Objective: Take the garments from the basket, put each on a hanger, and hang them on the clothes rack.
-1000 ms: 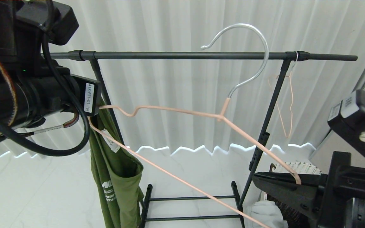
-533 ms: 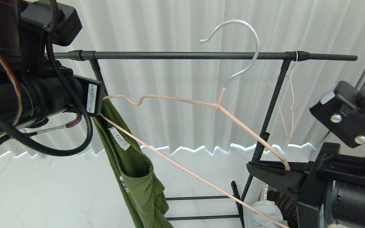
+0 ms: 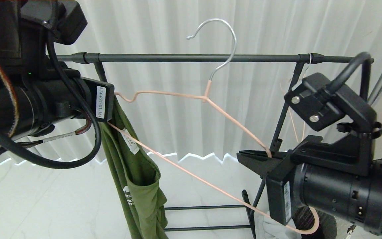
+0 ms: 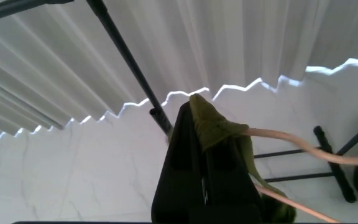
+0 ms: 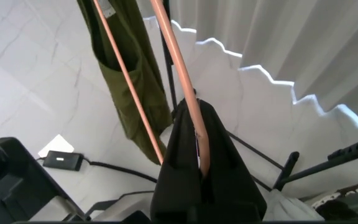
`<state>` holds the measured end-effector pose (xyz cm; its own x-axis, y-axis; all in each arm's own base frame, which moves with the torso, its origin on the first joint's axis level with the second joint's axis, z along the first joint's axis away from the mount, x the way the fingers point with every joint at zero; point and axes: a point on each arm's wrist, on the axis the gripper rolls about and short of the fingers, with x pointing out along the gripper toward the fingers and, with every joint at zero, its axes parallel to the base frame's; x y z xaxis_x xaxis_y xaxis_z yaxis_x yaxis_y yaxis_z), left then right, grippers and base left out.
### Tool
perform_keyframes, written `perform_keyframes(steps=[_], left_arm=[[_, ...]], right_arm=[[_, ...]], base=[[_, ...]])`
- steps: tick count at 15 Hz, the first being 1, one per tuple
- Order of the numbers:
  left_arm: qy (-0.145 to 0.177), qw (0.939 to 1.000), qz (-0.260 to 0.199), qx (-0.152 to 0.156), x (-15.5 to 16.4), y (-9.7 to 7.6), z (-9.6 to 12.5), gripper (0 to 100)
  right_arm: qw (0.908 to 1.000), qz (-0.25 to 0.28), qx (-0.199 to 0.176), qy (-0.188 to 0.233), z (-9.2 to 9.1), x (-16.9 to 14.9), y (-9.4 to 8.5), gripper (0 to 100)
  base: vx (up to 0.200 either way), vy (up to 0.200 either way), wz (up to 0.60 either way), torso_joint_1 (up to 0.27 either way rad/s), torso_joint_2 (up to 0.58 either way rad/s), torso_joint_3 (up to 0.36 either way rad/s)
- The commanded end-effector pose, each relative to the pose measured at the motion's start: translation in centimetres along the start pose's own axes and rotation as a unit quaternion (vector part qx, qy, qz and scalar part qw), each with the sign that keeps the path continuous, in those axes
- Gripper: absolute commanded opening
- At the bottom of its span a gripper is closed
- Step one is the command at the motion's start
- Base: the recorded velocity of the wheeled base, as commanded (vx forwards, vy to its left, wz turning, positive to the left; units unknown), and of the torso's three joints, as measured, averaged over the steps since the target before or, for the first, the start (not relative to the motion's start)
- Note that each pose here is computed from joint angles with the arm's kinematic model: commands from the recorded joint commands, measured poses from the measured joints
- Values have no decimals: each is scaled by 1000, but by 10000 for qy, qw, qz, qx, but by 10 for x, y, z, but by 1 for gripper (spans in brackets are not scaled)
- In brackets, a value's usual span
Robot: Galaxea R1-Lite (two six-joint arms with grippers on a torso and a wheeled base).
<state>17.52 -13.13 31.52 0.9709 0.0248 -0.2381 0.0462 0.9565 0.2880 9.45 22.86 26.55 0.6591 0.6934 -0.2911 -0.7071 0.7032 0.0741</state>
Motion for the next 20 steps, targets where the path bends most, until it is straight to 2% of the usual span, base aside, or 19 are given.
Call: perform_keyframes(steps=[1,4,6,8,11,13,16,20], left_arm=[[-37,9999,-98,-2,-3,-3,1,0],[-86,9999,-123,-31,-5,-3,3,0],[-157,9998,-80,-101,-6,0,9,0],[-81,9997,188,-103,-1,9,7,0],[-28,9987,499,55,2,18,7,0],[1,9986,511,127,4,17,6,0],[23,9988,463,165,5,14,5,0],[-38,9996,167,208,3,-1,7,0]], right_arm=[[10000,-12,-30,76,-3,21,8,0],[10000,17,-40,78,-2,39,18,0],[9997,-8,-111,226,-6,45,22,0],[9997,-100,-55,228,-4,41,17,0],[9978,-655,70,46,4,31,1,0],[9955,-917,180,-128,11,23,-8,0],[9937,-1056,263,-278,16,19,-11,0],[9963,-778,269,-251,12,16,4,0]], base=[[0,0,0,0,0,0],[0,0,0,0,0,0],[0,0,0,0,0,0],[0,0,0,0,0,0],[0,0,0,0,0,0],[0,0,0,0,0,0],[0,0,0,0,0,0],[0,0,0,0,0,0]])
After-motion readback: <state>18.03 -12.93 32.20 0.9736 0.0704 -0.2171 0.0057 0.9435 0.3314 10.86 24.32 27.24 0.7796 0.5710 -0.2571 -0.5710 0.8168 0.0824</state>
